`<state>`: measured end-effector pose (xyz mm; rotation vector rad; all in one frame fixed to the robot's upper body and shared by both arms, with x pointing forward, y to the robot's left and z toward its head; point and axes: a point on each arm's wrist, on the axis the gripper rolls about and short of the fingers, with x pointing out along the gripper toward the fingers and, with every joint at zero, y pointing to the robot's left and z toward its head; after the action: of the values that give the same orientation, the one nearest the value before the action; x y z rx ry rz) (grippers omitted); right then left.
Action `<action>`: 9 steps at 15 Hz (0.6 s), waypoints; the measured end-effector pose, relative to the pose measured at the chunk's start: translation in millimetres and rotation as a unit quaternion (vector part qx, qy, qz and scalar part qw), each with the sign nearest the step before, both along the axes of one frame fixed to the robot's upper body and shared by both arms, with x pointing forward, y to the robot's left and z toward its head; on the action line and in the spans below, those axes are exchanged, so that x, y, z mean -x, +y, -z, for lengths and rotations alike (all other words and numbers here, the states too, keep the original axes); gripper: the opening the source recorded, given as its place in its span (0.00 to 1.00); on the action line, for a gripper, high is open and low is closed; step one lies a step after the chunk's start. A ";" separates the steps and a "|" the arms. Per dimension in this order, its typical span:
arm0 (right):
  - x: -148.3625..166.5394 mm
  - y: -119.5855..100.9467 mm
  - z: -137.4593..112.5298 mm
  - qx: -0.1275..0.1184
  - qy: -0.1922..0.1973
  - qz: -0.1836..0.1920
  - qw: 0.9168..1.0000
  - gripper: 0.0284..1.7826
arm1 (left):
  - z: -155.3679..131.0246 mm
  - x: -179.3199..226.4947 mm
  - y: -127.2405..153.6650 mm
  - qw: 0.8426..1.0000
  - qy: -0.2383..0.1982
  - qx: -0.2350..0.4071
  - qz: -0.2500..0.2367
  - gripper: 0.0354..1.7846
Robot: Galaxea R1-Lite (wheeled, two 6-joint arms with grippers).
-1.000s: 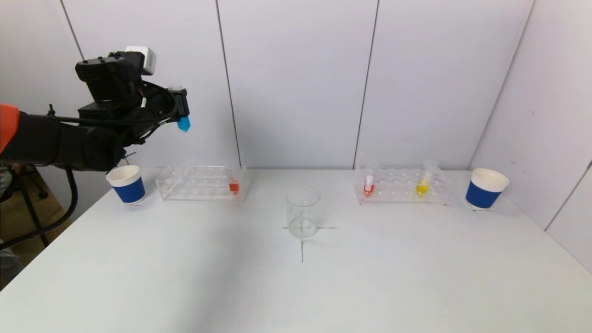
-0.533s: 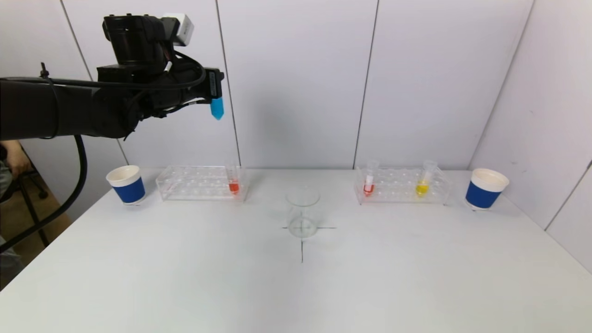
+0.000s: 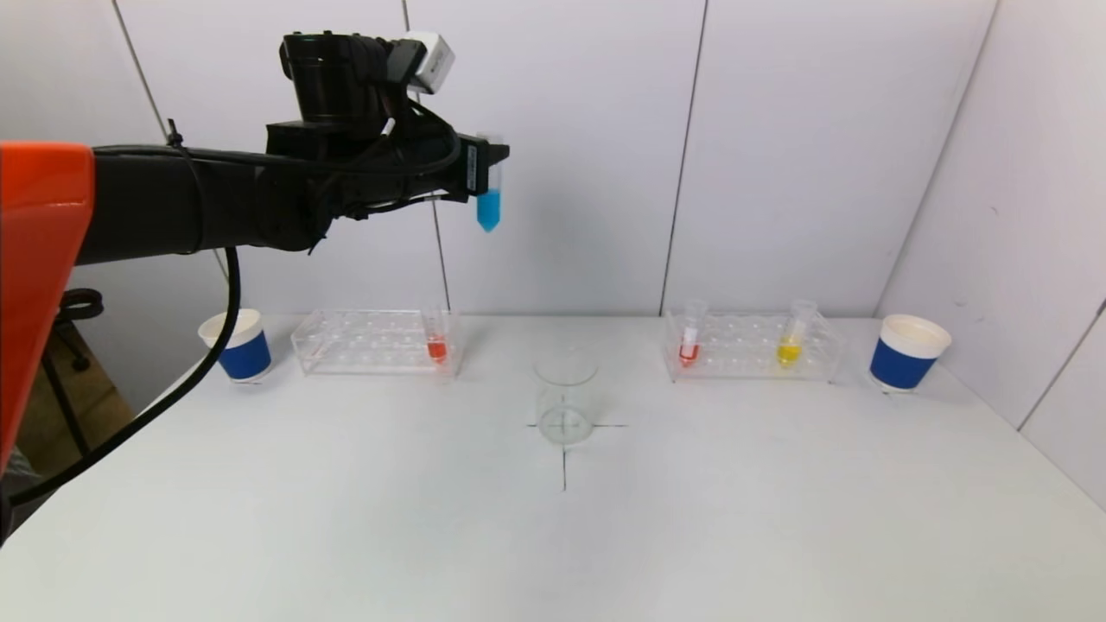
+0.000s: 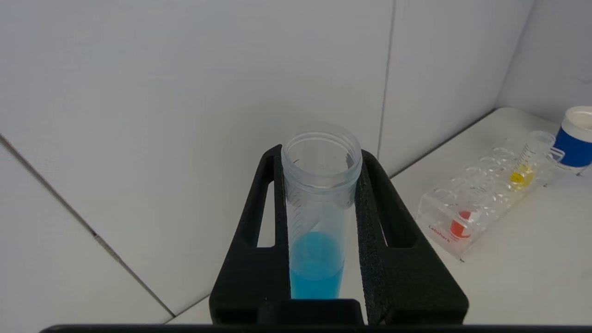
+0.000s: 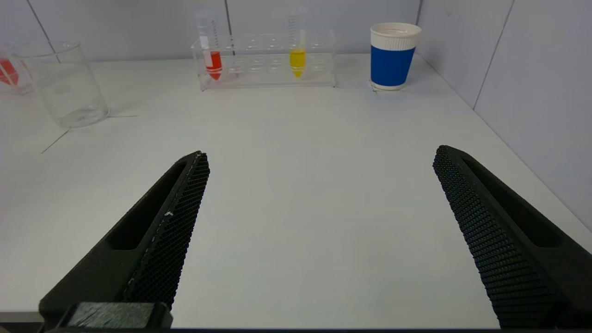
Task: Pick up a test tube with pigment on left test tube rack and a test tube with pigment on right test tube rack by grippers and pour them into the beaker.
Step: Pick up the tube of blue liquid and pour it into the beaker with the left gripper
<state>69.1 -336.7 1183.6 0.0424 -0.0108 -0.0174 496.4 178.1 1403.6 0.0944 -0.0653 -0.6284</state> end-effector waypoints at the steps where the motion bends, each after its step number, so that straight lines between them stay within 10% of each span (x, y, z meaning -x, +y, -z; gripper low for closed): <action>1: 0.0 0.0 0.0 0.000 0.000 0.000 1.000 0.99 | 5.0 -2.7 -3.5 1.000 -0.004 -0.014 0.025 0.23; 9: 0.0 0.0 0.0 0.000 0.000 0.000 1.000 0.99 | 33.8 -11.7 -12.0 0.986 -0.045 -0.098 0.126 0.23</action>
<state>69.1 -336.7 1183.5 0.0424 -0.0104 -0.0174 508.1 166.1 1369.7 0.3086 -0.1033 -0.8837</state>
